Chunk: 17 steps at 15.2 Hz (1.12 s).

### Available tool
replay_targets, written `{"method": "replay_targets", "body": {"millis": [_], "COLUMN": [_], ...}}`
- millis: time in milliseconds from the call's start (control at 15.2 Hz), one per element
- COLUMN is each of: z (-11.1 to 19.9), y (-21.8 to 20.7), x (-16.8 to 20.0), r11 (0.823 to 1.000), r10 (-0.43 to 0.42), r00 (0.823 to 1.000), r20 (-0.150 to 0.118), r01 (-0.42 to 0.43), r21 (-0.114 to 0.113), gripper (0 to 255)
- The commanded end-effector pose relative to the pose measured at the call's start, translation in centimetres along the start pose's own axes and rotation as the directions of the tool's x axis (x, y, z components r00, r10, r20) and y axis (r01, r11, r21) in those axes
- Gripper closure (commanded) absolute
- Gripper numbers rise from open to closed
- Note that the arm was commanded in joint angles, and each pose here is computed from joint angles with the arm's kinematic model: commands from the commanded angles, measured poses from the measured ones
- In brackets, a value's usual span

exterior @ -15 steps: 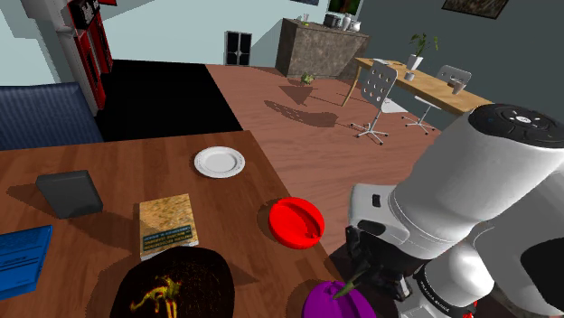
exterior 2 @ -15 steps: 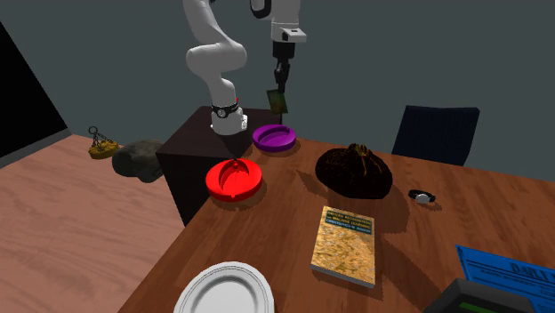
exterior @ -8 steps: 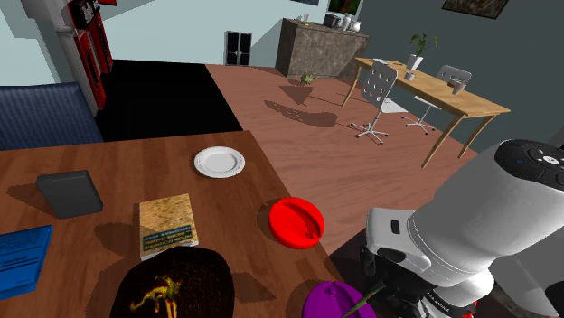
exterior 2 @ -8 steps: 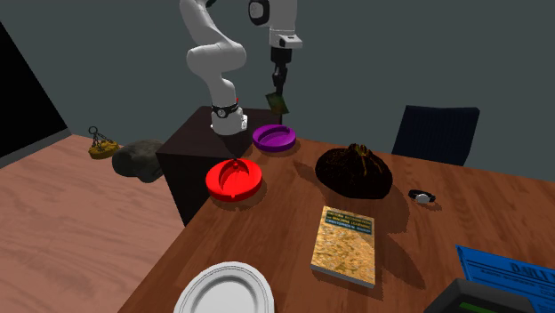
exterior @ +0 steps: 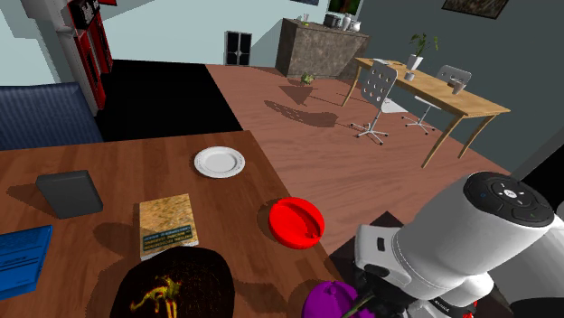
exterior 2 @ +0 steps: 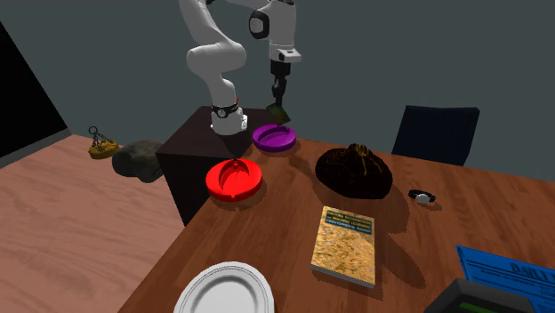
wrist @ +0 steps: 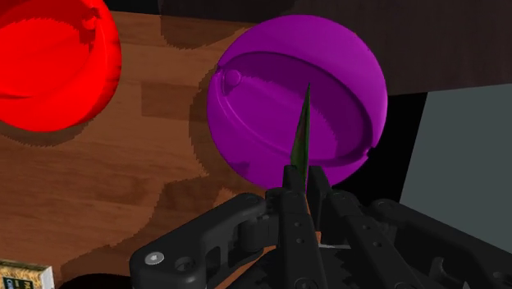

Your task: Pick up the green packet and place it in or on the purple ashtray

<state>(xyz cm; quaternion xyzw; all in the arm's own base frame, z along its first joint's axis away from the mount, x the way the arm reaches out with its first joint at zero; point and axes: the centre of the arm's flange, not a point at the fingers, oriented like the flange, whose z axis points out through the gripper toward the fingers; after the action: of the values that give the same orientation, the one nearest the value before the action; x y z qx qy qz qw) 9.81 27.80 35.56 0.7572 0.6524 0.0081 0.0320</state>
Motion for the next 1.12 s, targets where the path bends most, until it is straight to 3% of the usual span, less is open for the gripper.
{"method": "replay_targets", "body": {"millis": [0,528,1056], "z": [1.0,5.2,5.4], "y": [-0.1,-0.3,-0.3], "x": [0.2,0.3,0.3], "r11": [1.0,1.0,1.0], "r10": [0.0,0.0,0.0], "r00": [1.0,1.0,1.0], "r20": [-0.001,-0.001,-0.001], "r01": [0.0,0.0,0.0], "r21": [0.0,0.0,0.0], "gripper": [255,255,255]}}
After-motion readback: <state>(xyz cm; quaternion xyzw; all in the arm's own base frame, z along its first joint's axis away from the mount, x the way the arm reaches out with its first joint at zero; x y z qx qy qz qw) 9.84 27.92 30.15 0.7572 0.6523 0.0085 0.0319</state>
